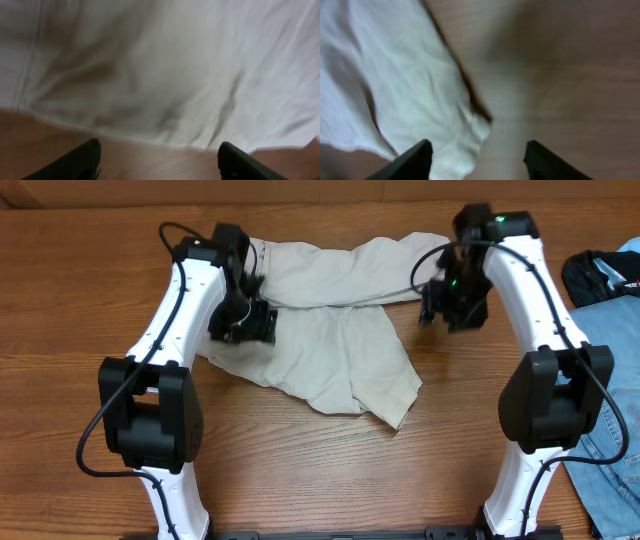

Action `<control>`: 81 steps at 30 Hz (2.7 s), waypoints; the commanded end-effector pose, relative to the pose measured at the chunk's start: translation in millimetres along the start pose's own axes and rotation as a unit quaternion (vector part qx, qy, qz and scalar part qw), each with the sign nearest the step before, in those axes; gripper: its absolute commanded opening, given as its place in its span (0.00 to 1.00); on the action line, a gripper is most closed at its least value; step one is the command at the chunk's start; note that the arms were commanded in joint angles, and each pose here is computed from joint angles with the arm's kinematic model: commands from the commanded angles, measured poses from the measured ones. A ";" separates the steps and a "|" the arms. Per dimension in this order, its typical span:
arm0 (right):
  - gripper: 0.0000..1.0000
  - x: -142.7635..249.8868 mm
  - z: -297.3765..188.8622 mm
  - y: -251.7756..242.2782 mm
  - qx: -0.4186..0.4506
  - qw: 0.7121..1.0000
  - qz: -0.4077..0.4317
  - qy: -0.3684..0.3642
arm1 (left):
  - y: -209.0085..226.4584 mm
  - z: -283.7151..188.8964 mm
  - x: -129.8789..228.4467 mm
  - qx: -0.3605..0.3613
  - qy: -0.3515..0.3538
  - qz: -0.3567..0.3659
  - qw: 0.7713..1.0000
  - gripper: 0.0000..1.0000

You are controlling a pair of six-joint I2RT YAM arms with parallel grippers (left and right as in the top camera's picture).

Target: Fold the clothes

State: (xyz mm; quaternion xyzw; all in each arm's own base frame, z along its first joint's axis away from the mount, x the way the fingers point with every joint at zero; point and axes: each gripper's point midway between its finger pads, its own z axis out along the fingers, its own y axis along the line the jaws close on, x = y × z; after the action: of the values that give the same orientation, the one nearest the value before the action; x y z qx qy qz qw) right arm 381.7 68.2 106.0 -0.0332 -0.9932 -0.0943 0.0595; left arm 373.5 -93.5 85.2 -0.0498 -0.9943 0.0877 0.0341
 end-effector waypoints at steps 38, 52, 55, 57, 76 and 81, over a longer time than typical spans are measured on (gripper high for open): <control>0.13 18.6 72.2 -96.3 0.201 0.970 0.137 -0.004 | 49.5 125.0 79.4 -0.060 0.073 -0.081 0.992 0.70; 0.13 28.0 5.2 -56.7 0.116 0.986 0.093 -0.074 | 54.0 84.8 141.8 -0.106 0.173 -0.137 0.970 0.50; 0.14 27.8 -13.4 -47.3 0.093 0.987 0.078 -0.104 | 54.2 66.8 126.5 -0.110 0.112 -0.146 0.977 0.55; 0.14 23.6 -25.3 -35.6 0.065 0.988 0.050 -0.129 | 50.2 49.3 110.0 -0.100 0.051 -0.141 0.984 0.61; 0.04 61.2 37.0 50.2 -0.076 0.990 -0.103 -0.060 | -1.5 42.1 14.6 0.063 -0.126 -0.077 0.987 0.91; 0.04 68.2 66.2 43.7 -0.073 0.990 -0.105 -0.054 | 0.5 59.4 -8.2 0.061 -0.149 -0.070 0.985 0.93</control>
State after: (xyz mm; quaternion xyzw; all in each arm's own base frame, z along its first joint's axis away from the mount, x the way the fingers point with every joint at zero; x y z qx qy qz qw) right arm 319.8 127.5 72.3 0.0566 -0.9838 -0.1694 -0.0180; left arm 370.0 -98.5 32.0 0.0478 -0.9840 0.1401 -0.0993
